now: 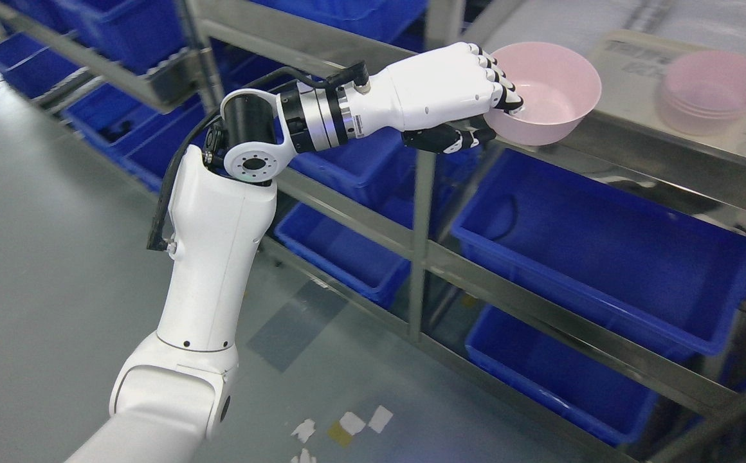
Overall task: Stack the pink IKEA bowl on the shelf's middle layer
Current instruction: 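Move the held bowl over the stack of pink bowls on the tray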
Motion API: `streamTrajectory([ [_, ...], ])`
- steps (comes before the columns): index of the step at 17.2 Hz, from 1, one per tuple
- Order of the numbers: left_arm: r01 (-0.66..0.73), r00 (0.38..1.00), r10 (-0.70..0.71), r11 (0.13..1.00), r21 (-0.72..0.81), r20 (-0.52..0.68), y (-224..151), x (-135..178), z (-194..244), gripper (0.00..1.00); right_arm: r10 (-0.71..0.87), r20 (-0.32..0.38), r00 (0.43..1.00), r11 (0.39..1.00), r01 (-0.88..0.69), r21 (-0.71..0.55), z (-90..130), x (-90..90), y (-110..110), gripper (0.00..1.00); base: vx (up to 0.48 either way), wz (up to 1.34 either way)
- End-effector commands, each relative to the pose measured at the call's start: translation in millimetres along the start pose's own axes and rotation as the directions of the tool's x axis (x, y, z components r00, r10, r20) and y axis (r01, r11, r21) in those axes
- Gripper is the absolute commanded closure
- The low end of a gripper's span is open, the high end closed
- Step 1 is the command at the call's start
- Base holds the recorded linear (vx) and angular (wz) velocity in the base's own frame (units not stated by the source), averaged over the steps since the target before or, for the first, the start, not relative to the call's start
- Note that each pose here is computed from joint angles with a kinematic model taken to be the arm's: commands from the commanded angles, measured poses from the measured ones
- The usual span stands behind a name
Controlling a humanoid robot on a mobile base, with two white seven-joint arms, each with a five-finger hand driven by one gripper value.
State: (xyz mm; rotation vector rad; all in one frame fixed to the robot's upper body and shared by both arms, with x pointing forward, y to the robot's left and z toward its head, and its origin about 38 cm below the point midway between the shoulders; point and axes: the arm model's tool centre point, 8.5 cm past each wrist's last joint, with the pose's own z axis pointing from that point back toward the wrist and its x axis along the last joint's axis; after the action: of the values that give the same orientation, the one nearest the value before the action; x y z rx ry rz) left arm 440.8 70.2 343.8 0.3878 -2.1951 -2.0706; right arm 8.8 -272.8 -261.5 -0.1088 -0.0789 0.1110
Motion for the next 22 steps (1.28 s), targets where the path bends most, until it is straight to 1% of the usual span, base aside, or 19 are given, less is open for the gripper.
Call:
streamTrajectory([
  [1,0.080,0.989,-0.085,0.996,-0.038,-0.124,31.9,-33.6,20.0,0.99,0.002,-0.007,1.000,1.000,-0.002,-0.016,0.4,-9.6,-10.0,0.00,0.095,-1.39],
  [2,0.092,0.982,-0.101,0.994,-0.063,-0.159,36.2,-40.2,26.8,0.98,0.002,-0.007,1.000,1.000,-0.002,-0.016,0.4,-9.6,-10.0,0.00,0.099,-1.22],
  [4,0.094,0.979,-0.107,0.992,-0.082,-0.171,35.0,-42.0,28.5,0.98,0.002,-0.007,1.000,1.000,-0.002,-0.016,0.4,-9.6,-10.0,0.00,0.094,-1.16],
  [5,0.102,0.972,-0.120,0.990,-0.100,-0.203,35.1,-47.9,38.0,0.98,0.001,-0.007,1.000,1.000,-0.001,-0.016,0.4,-9.6,-10.0,0.00,0.089,-1.09],
  [9,0.119,0.898,-0.180,0.978,-0.171,-0.401,48.2,-83.9,131.4,0.99,0.002,-0.007,1.000,1.000,-0.002,-0.016,0.4,-9.6,-10.0,0.00,0.104,-0.68],
  [11,0.095,0.878,-0.179,0.974,-0.205,-0.444,39.2,-88.6,160.6,0.98,0.002,-0.007,1.000,1.000,-0.002,-0.016,0.4,-9.6,-10.0,0.00,0.086,-0.28],
  [12,0.079,0.879,-0.164,0.976,-0.203,-0.448,31.1,-88.1,163.0,0.98,0.002,-0.007,1.000,1.000,-0.002,-0.016,0.4,-9.6,-10.0,0.00,0.079,-0.22],
  [14,0.057,0.882,-0.138,0.980,-0.189,-0.450,24.1,-90.8,159.6,0.98,0.002,-0.007,1.000,1.000,-0.002,-0.016,0.4,-9.6,-10.0,0.00,0.059,-0.22],
  [15,0.017,0.890,-0.101,0.982,-0.187,-0.444,12.2,-94.8,150.9,0.98,0.002,-0.007,1.000,1.000,-0.002,-0.016,0.4,-9.6,-10.0,0.00,0.036,-0.19],
  [16,0.004,0.889,-0.096,0.979,-0.202,-0.448,7.8,-99.0,141.4,0.98,0.002,-0.007,1.000,1.000,-0.002,-0.016,0.4,-9.6,-10.0,0.00,0.016,-0.15],
  [19,-0.025,0.916,-0.070,0.973,-0.230,-0.395,5.8,-107.4,93.9,0.98,0.002,-0.007,1.000,1.000,-0.002,-0.016,0.4,-9.6,-10.0,0.00,0.013,-0.05],
  [22,-0.016,0.941,-0.078,0.962,-0.272,-0.330,12.5,-107.8,53.1,0.98,0.002,-0.007,1.000,1.000,-0.002,-0.016,0.4,-9.6,-10.0,0.00,-0.001,-0.05],
])
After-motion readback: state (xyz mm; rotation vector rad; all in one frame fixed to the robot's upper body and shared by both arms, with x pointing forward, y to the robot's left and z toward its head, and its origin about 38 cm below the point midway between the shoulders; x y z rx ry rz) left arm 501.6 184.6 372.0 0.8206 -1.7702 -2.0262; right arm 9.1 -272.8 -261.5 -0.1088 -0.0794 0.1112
